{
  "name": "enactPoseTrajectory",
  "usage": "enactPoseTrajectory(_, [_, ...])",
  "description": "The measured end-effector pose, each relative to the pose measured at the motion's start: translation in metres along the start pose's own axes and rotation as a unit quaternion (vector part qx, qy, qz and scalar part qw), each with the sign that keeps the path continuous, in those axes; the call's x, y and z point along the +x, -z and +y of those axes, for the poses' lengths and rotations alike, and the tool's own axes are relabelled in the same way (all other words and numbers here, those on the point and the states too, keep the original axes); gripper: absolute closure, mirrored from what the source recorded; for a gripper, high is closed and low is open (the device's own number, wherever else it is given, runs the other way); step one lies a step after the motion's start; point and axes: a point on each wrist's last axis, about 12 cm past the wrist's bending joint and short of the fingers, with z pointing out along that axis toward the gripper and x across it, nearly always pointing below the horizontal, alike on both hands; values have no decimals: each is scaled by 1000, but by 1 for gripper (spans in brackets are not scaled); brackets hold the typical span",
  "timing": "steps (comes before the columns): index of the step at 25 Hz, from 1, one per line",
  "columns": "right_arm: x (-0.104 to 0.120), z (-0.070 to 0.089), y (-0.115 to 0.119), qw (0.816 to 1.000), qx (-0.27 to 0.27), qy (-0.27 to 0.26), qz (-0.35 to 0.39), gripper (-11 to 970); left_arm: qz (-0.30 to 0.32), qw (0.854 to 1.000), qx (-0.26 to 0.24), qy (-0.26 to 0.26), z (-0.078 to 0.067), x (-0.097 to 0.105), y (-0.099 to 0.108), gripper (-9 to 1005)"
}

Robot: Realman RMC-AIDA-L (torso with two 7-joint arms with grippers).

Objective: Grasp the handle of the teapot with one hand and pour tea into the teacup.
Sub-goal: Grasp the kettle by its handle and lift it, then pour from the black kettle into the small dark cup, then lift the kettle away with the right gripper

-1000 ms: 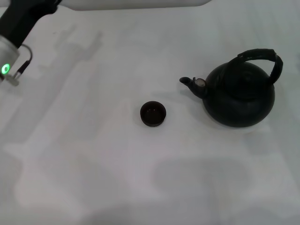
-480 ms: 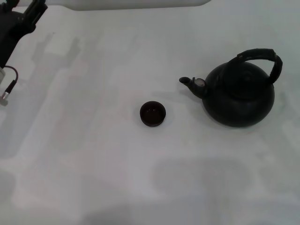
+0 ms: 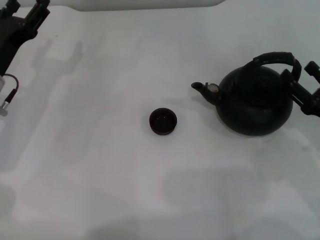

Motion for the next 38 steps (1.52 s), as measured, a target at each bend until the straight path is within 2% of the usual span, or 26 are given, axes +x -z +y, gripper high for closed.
enactPoseTrajectory(8, [1, -1, -9, 1000, 10, -3, 6, 99, 2, 1000, -3, 1, 1, 1, 3, 117])
enactPoseTrajectory(19, [2, 2, -5, 1000, 4, -1, 7, 320, 2, 1000, -2, 1, 1, 2, 3, 117])
enactPoseTrajectory(24, [0, 4, -8, 1000, -5, -1, -3, 566, 4, 1000, -1, 2, 0, 2, 2, 116])
enactPoseTrajectory(29, [-2, 6, -11, 1000, -7, 0, -11, 735, 6, 1000, -2, 13, 1, 3, 3, 115])
enactPoseTrajectory(33, [-6, 14, -19, 999, -25, 14, -28, 768, 8, 1000, -4, 14, 2, 4, 5, 115])
enactPoseTrajectory(38, [-15, 28, -38, 994, -60, 69, -55, 773, 8, 1000, -3, 15, 1, 4, 4, 115])
